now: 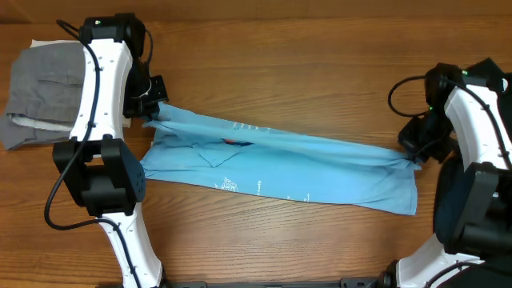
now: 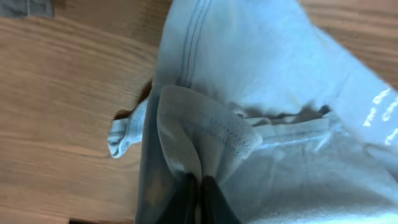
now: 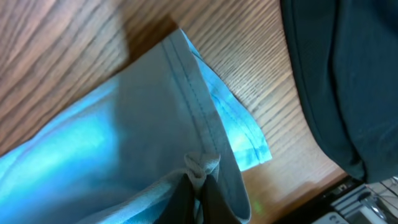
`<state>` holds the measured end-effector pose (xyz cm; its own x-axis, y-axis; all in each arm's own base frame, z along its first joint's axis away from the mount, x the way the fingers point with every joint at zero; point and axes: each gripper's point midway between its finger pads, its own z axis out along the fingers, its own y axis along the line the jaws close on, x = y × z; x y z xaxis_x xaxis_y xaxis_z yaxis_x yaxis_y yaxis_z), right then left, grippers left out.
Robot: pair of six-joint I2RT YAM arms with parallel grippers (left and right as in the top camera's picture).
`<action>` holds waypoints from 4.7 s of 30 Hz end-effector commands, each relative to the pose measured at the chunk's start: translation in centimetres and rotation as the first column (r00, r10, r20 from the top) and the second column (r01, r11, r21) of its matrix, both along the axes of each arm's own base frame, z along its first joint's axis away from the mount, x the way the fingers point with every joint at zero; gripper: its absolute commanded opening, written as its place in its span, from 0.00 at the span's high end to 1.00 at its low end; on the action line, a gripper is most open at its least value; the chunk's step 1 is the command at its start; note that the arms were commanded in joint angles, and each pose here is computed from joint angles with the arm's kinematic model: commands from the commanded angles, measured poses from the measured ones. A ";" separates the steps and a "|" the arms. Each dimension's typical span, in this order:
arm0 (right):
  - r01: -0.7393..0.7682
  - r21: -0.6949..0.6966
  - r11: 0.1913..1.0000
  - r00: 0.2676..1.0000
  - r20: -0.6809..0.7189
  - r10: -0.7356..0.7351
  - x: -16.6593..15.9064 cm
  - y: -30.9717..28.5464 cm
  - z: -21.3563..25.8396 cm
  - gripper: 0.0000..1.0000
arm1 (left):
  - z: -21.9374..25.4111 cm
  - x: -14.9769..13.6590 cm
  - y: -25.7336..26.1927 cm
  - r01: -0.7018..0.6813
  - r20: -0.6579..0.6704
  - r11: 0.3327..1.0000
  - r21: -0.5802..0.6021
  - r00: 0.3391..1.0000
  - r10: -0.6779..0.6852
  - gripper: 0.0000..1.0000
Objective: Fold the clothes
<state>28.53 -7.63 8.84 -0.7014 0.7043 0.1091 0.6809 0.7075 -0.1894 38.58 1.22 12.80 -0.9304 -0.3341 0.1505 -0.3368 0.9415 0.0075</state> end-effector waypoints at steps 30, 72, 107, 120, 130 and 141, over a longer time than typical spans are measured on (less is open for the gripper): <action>-0.279 0.345 0.896 0.960 0.096 0.262 0.1 7.5 3.1 0.71 | 3.7 -0.2 -4.3 0.114 0.110 0.985 -0.132 0.989 -0.100 0.67; 0.017 0.053 0.998 0.998 -0.053 -0.015 -4.0 2.4 -1.4 0.94 | -10.1 -2.2 -5.6 0.197 0.039 0.975 -0.102 0.980 -0.194 0.90; -0.075 0.240 0.968 0.997 0.018 0.073 -5.7 6.7 -9.0 0.96 | -14.2 -6.0 -4.7 0.113 0.067 0.990 -0.082 0.992 -0.108 0.96; -0.102 0.116 0.988 0.949 0.310 0.061 2.5 4.6 -11.4 0.96 | -14.6 -1.2 -4.4 0.063 0.257 0.997 -0.040 0.965 -0.051 0.96; -0.298 0.134 0.945 0.836 0.515 0.191 9.0 5.7 -5.7 0.77 | -9.0 4.3 -4.4 0.079 0.438 0.996 -0.047 0.897 -0.051 0.93; -0.192 0.138 0.972 0.951 0.271 0.149 3.6 2.4 -2.7 0.96 | -1.7 2.4 -4.3 0.076 0.419 0.996 -0.046 0.907 -0.050 0.90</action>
